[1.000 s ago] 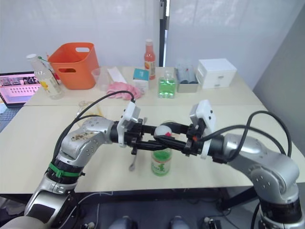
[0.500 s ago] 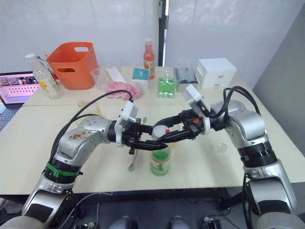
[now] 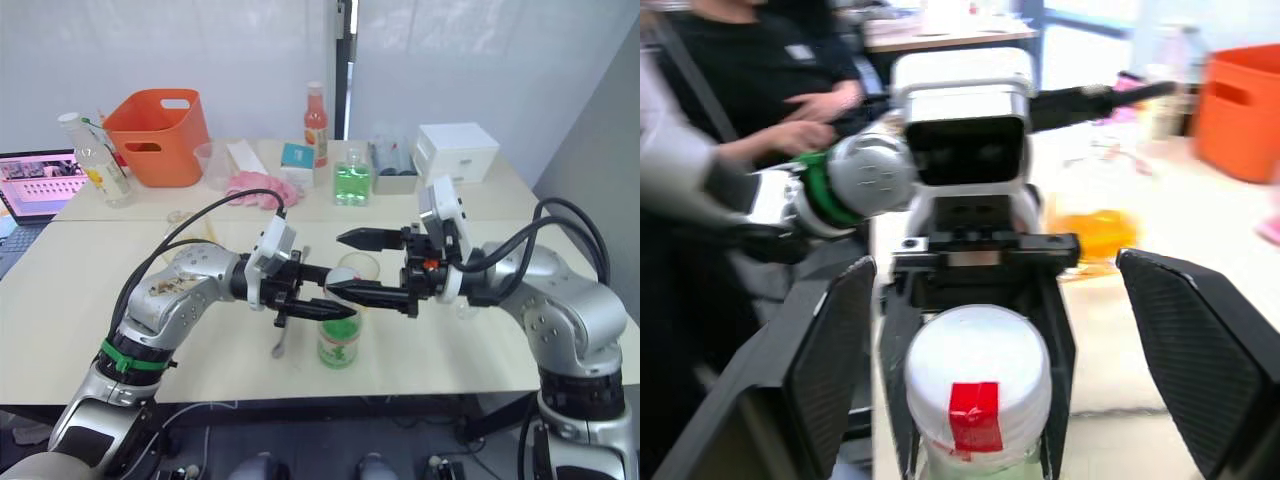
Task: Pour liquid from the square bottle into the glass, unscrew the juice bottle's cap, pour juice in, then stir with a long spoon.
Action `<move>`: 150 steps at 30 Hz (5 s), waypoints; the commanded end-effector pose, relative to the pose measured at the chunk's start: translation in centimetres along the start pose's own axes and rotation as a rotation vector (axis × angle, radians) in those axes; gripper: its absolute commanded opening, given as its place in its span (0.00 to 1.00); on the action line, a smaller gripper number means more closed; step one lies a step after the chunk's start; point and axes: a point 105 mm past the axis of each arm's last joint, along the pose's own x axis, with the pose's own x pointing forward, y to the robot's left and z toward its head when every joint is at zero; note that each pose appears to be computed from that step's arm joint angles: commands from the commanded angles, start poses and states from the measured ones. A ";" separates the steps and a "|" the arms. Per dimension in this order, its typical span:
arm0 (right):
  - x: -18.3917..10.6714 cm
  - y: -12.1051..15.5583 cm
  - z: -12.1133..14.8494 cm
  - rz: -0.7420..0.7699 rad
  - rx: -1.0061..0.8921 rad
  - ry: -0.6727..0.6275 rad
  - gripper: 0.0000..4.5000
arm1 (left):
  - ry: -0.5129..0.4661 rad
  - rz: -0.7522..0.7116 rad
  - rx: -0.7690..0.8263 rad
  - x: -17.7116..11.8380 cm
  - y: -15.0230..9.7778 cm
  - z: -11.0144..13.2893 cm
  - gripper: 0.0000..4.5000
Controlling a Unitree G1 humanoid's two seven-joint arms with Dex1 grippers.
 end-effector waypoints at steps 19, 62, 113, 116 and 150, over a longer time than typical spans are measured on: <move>0.8 2.5 -0.4 -0.489 0.029 0.014 0.66 | 0.024 -0.022 -0.007 0.0 0.3 -0.6 0.38; -1.1 1.1 3.4 0.041 -0.020 -0.067 1.00 | 0.036 0.007 -0.004 0.2 0.1 -0.9 0.38; 1.3 -3.3 -0.5 0.467 0.068 0.172 0.75 | 0.052 -0.031 -0.032 0.3 -0.6 -1.2 0.38; 0.5 -3.0 1.5 0.405 0.048 0.086 0.97 | 0.050 -0.029 -0.031 0.3 -0.5 -1.2 0.38; 0.5 3.3 0.0 -0.460 0.104 -0.016 0.72 | 0.038 -0.051 -0.039 0.1 -0.5 -1.7 0.38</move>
